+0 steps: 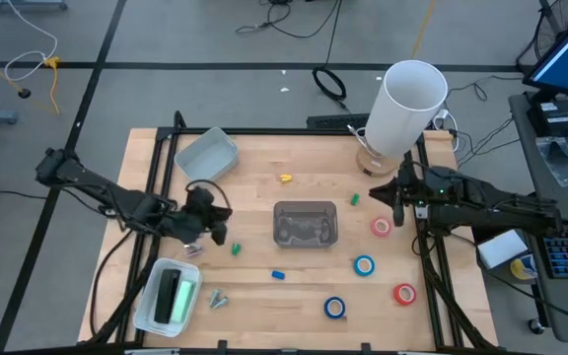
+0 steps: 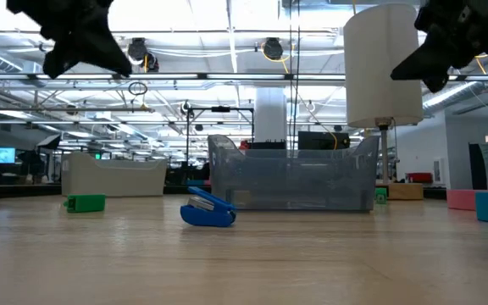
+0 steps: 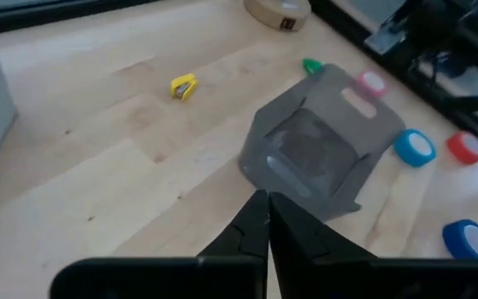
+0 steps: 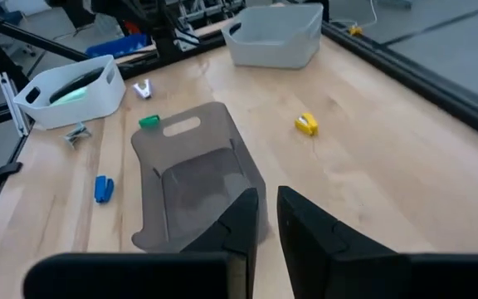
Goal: Pick and place Stapler, Stapler remover, tape
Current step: Put the pink tape into the grey bin
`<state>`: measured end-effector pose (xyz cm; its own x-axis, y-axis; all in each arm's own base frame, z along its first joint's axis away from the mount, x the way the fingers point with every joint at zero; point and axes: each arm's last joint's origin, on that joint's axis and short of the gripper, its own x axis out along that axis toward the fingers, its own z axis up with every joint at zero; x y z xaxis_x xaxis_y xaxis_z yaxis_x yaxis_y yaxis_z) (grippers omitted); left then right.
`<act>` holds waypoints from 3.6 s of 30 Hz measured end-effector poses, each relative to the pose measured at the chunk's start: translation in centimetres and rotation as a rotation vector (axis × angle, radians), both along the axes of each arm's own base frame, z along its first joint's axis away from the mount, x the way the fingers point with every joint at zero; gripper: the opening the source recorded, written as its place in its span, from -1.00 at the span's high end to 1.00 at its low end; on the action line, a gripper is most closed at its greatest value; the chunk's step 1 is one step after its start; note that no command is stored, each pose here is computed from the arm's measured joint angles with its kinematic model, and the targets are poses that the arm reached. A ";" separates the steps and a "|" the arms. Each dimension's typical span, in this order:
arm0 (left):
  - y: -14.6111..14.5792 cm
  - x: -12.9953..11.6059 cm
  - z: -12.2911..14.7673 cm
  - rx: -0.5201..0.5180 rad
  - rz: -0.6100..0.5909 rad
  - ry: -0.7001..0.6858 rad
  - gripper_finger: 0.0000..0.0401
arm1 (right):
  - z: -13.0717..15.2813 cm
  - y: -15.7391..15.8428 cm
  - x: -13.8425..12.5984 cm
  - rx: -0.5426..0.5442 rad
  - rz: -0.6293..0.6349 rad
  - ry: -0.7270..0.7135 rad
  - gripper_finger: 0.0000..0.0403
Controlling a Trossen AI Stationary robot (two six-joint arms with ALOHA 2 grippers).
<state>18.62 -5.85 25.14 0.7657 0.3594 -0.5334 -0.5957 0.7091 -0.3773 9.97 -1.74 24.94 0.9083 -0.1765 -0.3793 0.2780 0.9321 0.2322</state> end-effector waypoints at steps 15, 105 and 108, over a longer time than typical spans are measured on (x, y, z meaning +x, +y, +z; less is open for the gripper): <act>2.4 -5.5 -2.4 0.010 -0.014 -0.146 0.96 | -0.3 -0.1 0.3 0.040 -0.022 -0.037 0.81; 3.9 -6.2 -1.2 0.336 -0.359 -0.382 0.88 | 0.7 0.2 0.6 0.091 0.053 -0.155 0.81; 3.9 -6.6 -1.9 0.341 -0.381 -0.449 0.88 | 0.7 0.3 0.9 0.079 0.069 -0.153 0.81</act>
